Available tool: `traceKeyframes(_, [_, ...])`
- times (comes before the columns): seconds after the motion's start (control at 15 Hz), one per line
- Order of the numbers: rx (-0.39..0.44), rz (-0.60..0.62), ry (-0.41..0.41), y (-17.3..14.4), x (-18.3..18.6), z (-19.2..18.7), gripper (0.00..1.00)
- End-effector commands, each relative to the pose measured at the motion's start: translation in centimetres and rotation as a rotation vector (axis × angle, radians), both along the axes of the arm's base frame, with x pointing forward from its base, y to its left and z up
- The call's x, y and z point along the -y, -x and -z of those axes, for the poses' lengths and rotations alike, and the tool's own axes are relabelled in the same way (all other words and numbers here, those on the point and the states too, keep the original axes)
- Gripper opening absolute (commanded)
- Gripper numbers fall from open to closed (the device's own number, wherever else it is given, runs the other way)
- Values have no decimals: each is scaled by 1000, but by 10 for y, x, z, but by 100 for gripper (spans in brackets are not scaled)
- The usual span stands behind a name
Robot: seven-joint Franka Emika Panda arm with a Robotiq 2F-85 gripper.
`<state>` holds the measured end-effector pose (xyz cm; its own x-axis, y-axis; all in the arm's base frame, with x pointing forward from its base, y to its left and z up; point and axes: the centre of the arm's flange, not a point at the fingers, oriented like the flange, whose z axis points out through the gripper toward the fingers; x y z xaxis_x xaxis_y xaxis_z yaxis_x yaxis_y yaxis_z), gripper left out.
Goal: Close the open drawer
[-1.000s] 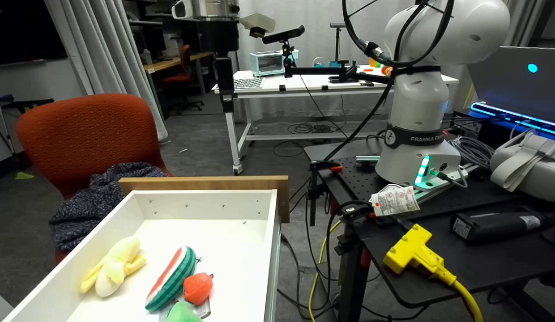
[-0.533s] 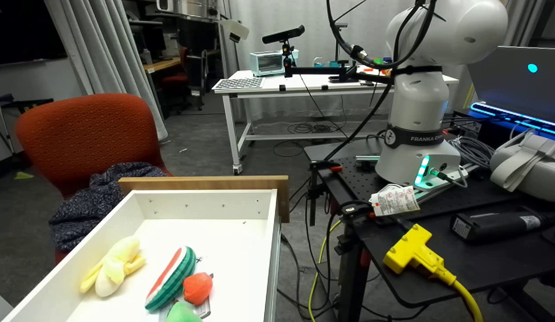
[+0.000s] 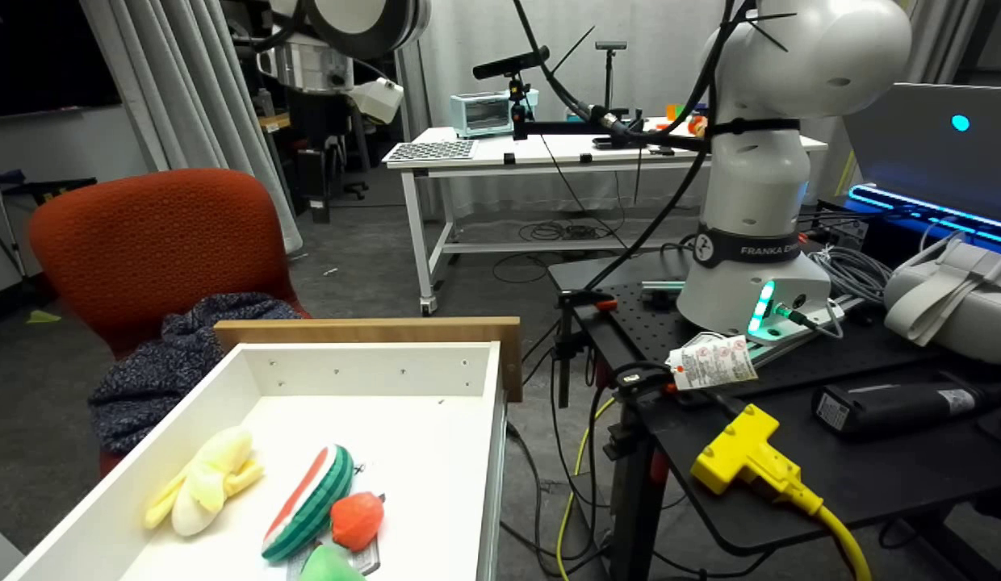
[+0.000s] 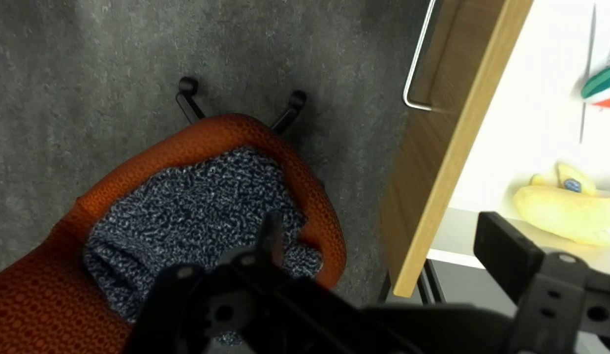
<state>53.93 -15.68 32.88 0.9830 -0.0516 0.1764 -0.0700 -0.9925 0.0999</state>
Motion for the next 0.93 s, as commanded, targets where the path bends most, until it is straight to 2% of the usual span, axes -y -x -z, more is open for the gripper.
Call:
traceKeyframes(0.0, [-45,13,12,-32,20,36,100])
traceKeyframes(0.33, [-114,5,-4,-37,24,75,100])
traceKeyframes(0.73, [-156,-6,12,-27,16,91,100])
traceKeyframes(0.87, [-136,4,-1,-26,15,93,100])
